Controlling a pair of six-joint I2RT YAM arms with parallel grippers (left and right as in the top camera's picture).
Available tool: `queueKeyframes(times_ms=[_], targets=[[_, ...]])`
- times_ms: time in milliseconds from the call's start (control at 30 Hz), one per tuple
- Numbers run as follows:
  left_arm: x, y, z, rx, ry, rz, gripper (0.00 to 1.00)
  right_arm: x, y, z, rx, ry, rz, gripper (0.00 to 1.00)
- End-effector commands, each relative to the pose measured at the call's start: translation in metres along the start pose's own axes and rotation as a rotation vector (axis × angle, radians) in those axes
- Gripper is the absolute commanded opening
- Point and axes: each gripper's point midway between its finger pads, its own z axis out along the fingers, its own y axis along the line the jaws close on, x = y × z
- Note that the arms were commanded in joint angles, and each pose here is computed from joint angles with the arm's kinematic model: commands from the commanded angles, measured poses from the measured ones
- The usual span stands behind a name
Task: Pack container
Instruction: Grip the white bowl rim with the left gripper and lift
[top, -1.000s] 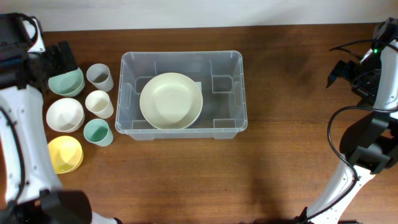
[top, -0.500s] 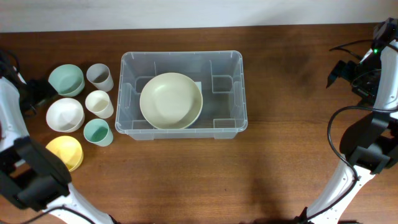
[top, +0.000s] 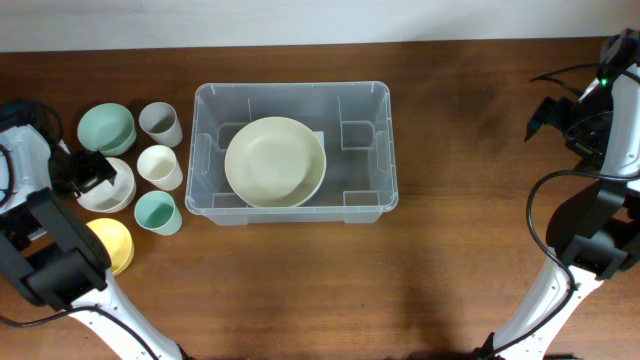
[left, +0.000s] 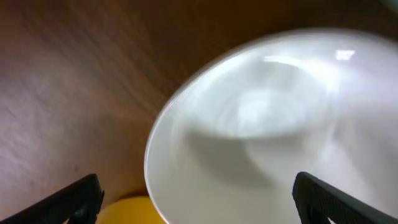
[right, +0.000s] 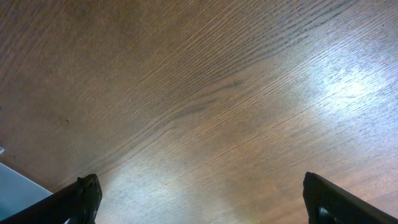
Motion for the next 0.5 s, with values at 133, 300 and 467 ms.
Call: queueKeyframes(times_ms=[133,300,467], targets=[[0.012,0.006,0.025,-0.021,0.095,-0.010,0.98,0.002,-0.003,-0.015,-0.006,-0.036,-0.003,0.99],[0.008,0.016,0.027,-0.019,0.085,-0.035,0.81,0.002,-0.003,-0.015,-0.006,-0.036,-0.003,0.99],[0.005,0.026,0.027,-0.018,0.080,-0.060,0.50,0.002,-0.003,-0.015,-0.006,-0.036,-0.003,0.99]])
